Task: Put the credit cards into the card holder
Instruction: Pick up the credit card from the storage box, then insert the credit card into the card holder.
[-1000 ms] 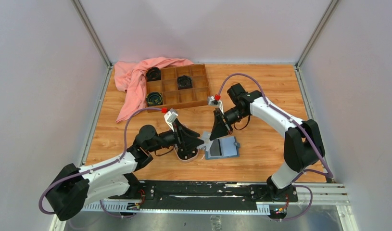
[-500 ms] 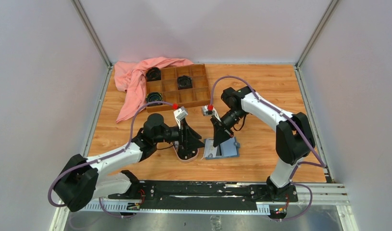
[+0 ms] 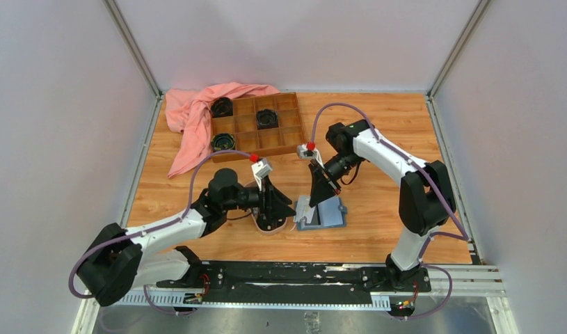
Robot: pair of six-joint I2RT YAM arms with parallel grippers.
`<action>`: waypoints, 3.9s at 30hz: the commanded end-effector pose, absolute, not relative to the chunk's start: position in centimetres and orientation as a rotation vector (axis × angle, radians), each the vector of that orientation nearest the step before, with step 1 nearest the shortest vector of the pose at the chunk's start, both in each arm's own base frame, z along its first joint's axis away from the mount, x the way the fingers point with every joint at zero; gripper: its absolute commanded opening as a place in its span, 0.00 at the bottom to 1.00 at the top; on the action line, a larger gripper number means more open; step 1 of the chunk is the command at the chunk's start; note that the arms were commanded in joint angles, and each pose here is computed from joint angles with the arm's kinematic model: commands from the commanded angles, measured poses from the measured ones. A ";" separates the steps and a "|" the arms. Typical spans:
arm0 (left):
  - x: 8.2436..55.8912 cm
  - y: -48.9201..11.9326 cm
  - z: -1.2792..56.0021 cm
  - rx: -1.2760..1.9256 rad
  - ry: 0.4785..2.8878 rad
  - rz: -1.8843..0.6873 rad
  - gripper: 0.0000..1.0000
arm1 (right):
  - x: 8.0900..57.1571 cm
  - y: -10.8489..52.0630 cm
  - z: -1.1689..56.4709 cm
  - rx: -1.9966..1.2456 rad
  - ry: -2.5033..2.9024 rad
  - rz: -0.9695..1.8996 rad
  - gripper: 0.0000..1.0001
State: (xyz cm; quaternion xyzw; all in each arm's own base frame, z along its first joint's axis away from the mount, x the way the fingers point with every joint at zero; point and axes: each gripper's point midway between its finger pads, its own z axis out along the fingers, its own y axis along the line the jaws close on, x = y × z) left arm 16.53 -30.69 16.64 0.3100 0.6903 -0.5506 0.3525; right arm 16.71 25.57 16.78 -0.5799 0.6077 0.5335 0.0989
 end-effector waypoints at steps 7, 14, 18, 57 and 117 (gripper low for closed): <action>16.2 -28.2 17.6 0.451 1.654 -1.486 0.58 | 17.7 26.2 19.6 -1.447 1.781 1.782 0.00; 16.0 -29.0 19.2 0.378 1.563 -1.647 0.45 | 18.3 26.5 19.1 -1.367 1.839 1.820 0.00; 15.7 -29.7 19.1 0.358 1.549 -1.738 0.39 | 19.0 26.6 18.8 -1.311 1.862 1.840 0.00; 17.5 -32.5 13.8 0.005 2.276 -1.536 0.00 | 25.5 18.4 11.9 -0.910 2.264 1.402 0.01; 19.7 -36.5 3.7 -0.214 2.503 -1.194 0.00 | 23.1 16.9 3.4 -1.082 2.691 1.338 0.00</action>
